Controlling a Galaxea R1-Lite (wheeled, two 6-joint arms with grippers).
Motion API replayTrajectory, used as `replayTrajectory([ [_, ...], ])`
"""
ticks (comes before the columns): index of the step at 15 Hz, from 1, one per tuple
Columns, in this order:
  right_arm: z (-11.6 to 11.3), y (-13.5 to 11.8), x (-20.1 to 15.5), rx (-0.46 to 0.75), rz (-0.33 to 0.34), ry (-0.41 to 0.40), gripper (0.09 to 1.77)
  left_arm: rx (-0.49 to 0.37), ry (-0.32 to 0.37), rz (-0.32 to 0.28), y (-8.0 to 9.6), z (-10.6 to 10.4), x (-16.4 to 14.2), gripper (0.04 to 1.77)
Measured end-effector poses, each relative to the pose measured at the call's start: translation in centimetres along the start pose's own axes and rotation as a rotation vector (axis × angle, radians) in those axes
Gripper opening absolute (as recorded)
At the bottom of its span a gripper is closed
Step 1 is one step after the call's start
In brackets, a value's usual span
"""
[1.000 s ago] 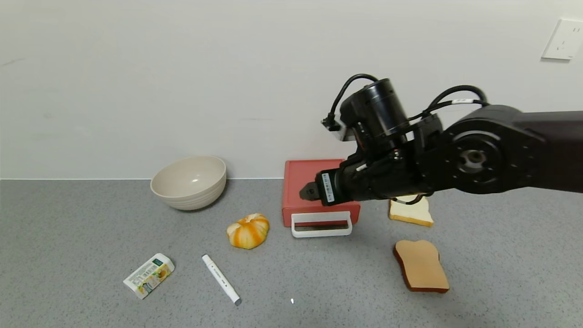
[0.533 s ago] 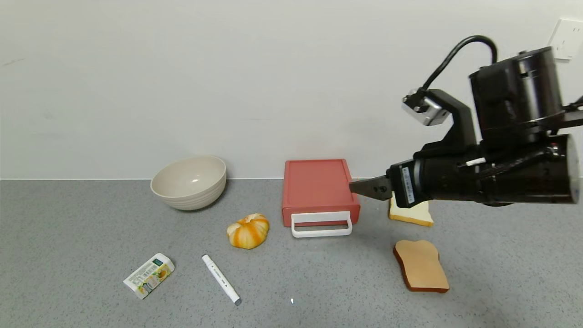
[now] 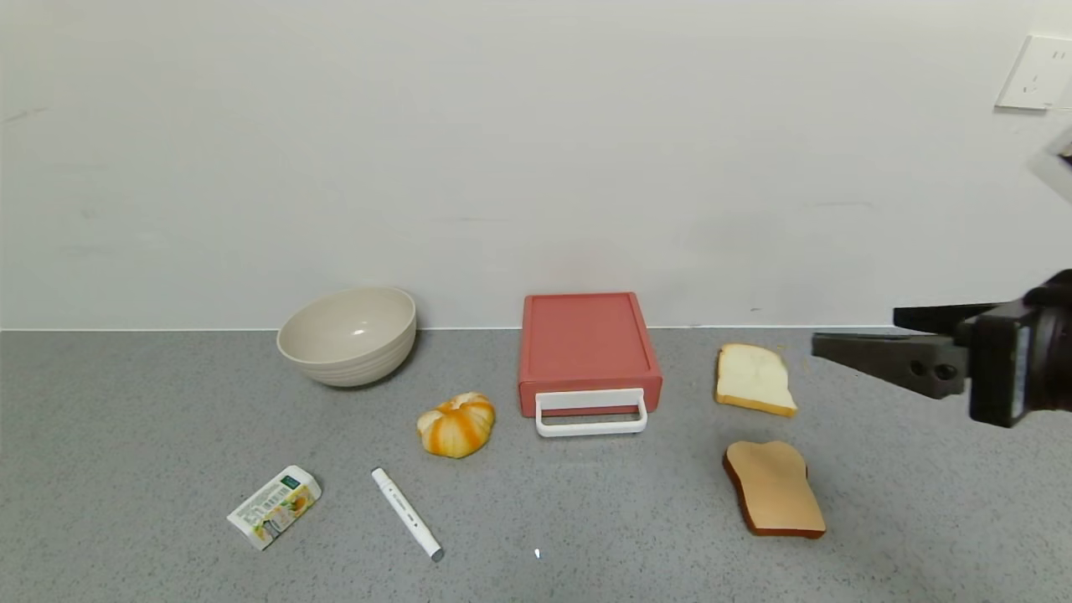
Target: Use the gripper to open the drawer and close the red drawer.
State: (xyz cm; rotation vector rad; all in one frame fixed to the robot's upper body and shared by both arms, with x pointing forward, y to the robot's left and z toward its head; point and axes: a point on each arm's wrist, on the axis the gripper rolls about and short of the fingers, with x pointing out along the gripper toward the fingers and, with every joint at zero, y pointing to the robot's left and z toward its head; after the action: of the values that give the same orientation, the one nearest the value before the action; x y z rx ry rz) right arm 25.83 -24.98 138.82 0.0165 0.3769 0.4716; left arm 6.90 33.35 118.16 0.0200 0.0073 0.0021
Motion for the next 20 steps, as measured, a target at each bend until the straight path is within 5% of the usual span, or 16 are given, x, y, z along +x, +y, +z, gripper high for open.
replayTrajectory([
  [13, -8.0, -1.2, -15.8, 0.065, -0.365, -0.222, 1.71, 0.0, 0.0, 0.0, 0.0, 0.0, 0.0, 1.72],
  [17, -9.9, -0.4, -18.3, 0.058, -0.54, -0.272, 1.71, 0.0, 0.0, 0.0, 0.0, 0.0, 0.0, 1.72],
  [20, -12.3, 0.6, -19.7, 0.061, -0.601, -0.281, 1.71, 0.0, 0.0, 0.0, 0.0, 0.0, 0.0, 1.72],
])
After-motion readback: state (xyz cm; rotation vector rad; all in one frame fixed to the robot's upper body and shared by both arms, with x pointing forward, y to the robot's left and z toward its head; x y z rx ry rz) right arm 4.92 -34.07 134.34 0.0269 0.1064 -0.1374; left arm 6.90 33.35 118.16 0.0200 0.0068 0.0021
